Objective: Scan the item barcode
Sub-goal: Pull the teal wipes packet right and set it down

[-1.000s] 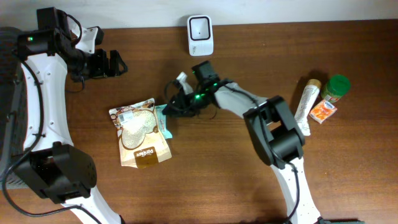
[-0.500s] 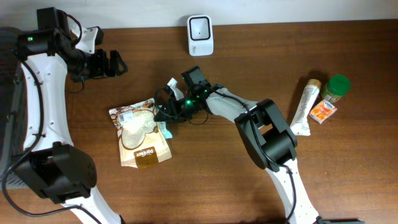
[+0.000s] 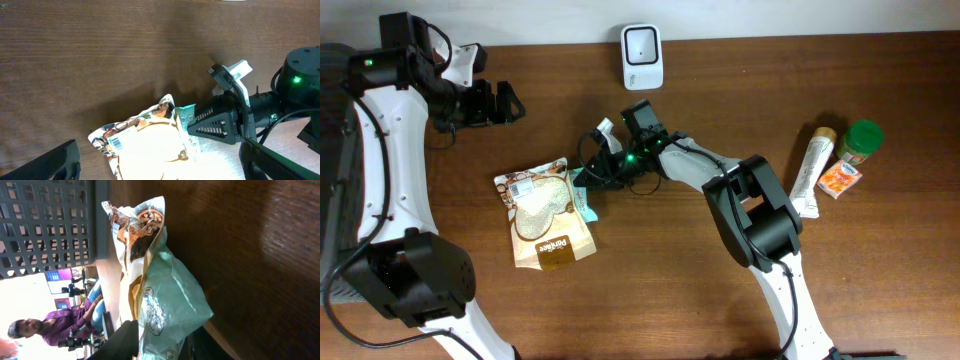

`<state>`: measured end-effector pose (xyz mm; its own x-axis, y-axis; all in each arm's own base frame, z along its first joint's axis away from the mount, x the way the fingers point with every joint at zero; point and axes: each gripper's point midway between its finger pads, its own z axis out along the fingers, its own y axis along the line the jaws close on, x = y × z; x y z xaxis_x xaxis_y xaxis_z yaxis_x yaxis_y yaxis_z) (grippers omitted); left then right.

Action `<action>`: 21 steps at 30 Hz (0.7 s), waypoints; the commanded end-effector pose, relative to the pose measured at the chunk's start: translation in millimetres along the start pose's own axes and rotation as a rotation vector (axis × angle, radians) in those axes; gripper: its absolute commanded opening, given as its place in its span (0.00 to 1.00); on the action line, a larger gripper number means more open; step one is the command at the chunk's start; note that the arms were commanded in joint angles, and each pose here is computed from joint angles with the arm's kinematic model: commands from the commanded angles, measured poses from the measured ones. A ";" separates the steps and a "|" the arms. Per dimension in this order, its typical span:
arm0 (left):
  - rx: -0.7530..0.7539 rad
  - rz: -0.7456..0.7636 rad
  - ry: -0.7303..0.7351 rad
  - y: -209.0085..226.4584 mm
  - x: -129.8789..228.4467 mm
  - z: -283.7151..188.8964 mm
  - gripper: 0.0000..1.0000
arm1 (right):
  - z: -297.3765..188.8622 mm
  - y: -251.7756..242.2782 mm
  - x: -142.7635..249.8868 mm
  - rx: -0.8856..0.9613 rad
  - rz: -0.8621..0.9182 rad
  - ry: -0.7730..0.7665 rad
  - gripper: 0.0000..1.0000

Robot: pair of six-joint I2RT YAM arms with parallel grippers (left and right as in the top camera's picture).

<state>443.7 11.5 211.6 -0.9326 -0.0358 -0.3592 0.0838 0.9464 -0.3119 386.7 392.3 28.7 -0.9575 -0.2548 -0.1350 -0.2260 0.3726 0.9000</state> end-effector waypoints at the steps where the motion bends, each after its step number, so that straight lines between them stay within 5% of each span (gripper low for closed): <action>1: 0.011 0.014 -0.007 -3.3 -1.6 -1.8 0.99 | 7.5 -3.5 7.1 -0.017 0.011 0.027 0.30; 8: 0.011 0.012 -0.002 -3.5 -0.4 -1.8 0.99 | 19.9 -6.7 13.7 0.008 0.010 0.040 0.28; 13: 0.012 0.012 -0.002 -3.5 -0.2 -1.8 0.99 | 19.9 -6.2 14.1 0.005 0.011 0.042 0.05; 21: 0.011 0.012 -0.003 -3.4 -0.6 -1.8 0.99 | -41.5 11.9 -1.0 -0.007 -0.077 -0.002 0.04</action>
<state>442.9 11.1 211.3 -0.9339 -0.0357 -0.3557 0.0831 0.9461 -0.3131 373.5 385.7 24.0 -0.9534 -0.2906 -0.0811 -0.1909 0.3727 0.9081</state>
